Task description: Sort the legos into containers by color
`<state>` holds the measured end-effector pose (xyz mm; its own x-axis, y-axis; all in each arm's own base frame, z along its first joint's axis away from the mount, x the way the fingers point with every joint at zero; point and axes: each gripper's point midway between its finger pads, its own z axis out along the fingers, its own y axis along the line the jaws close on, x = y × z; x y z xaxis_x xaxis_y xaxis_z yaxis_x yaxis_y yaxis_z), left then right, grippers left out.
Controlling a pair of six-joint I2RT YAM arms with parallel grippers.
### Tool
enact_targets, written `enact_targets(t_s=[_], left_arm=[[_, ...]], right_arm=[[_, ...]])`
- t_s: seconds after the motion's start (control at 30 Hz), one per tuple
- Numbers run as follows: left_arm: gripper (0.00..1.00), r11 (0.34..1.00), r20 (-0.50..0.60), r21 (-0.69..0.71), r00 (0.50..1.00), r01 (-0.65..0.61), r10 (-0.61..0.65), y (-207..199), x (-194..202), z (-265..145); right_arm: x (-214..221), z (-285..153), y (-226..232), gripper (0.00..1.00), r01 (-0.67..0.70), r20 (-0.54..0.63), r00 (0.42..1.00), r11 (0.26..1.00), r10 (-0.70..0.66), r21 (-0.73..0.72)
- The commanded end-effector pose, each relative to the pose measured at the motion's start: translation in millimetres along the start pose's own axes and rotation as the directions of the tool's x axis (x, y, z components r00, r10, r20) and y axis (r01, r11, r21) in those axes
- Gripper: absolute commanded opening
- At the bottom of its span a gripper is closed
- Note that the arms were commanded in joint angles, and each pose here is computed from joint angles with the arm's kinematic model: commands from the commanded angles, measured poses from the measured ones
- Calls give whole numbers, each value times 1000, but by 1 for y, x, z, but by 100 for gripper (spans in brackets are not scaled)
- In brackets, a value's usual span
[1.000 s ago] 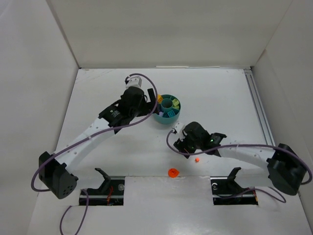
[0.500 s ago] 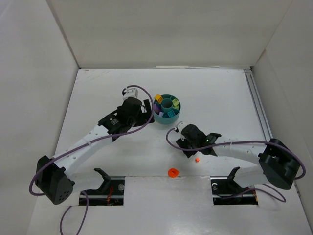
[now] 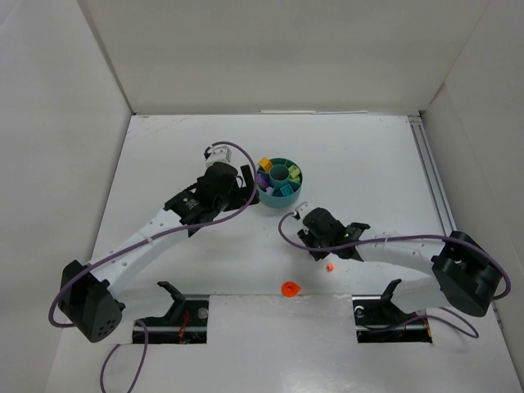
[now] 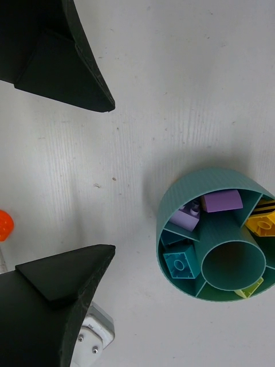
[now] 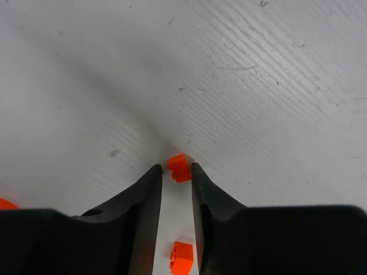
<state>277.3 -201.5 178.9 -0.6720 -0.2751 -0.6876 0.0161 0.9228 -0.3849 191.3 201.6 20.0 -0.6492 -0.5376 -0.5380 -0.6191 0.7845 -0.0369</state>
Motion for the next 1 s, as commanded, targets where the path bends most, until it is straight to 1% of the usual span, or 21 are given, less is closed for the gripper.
enact_targets(t_s=[0.0,0.03,0.17,0.2,0.23,0.37,0.43,0.47,0.57,0.6,0.67,0.7,0.73,0.8,0.83,0.97], left_arm=[[100,1000,44,15,999,10,-11,-2,-11,-6],[100,1000,44,15,999,10,-11,-2,-11,-6],[100,1000,50,8,999,10,-11,-1,-12,-6],[100,1000,43,2,999,8,-8,1,-9,-4],[100,1000,43,2,999,17,-17,1,-9,-4],[100,1000,31,-8,999,13,-13,3,-4,2],[100,999,32,-30,999,40,-39,11,-8,6],[100,998,29,-42,999,44,-43,14,-8,9],[100,996,25,-72,998,54,-53,26,-6,13],[100,996,24,-73,998,54,-52,28,-4,12],[100,995,15,-81,999,51,-50,32,1,13],[100,995,15,-81,999,51,-50,33,2,12],[100,996,21,-75,998,53,-52,32,1,12],[100,996,-1,-68,999,50,-50,34,9,12],[100,997,-19,-64,999,47,-49,35,14,13],[100,997,-41,-59,998,51,-53,37,20,14]], right_arm=[[-1,4,0,31,-6,0,1000,1000,6,18],[1,6,0,28,-4,-9,1000,1000,5,20],[0,4,1,21,-4,-14,1000,1000,4,10],[-2,3,2,16,-5,-5,1000,1000,6,8],[2,2,1,15,-3,-19,1000,1000,3,11],[-11,-12,-2,14,29,20,999,999,-29,14],[-31,-22,-2,14,62,81,995,998,-62,9],[-52,-31,-2,12,91,135,987,996,-91,8],[-87,-45,-8,12,128,203,971,992,-129,20],[-114,-57,-16,12,118,261,957,992,-125,39],[-145,-68,-27,12,155,329,929,986,-167,63],[-173,-81,-39,12,136,391,907,987,-158,82],[-184,-81,-44,12,158,402,897,983,-183,96],[-206,-87,-47,12,180,437,877,979,-202,92],[-226,-90,-53,12,190,462,859,975,-222,116],[-258,-83,-54,12,223,465,846,965,-262,137]])
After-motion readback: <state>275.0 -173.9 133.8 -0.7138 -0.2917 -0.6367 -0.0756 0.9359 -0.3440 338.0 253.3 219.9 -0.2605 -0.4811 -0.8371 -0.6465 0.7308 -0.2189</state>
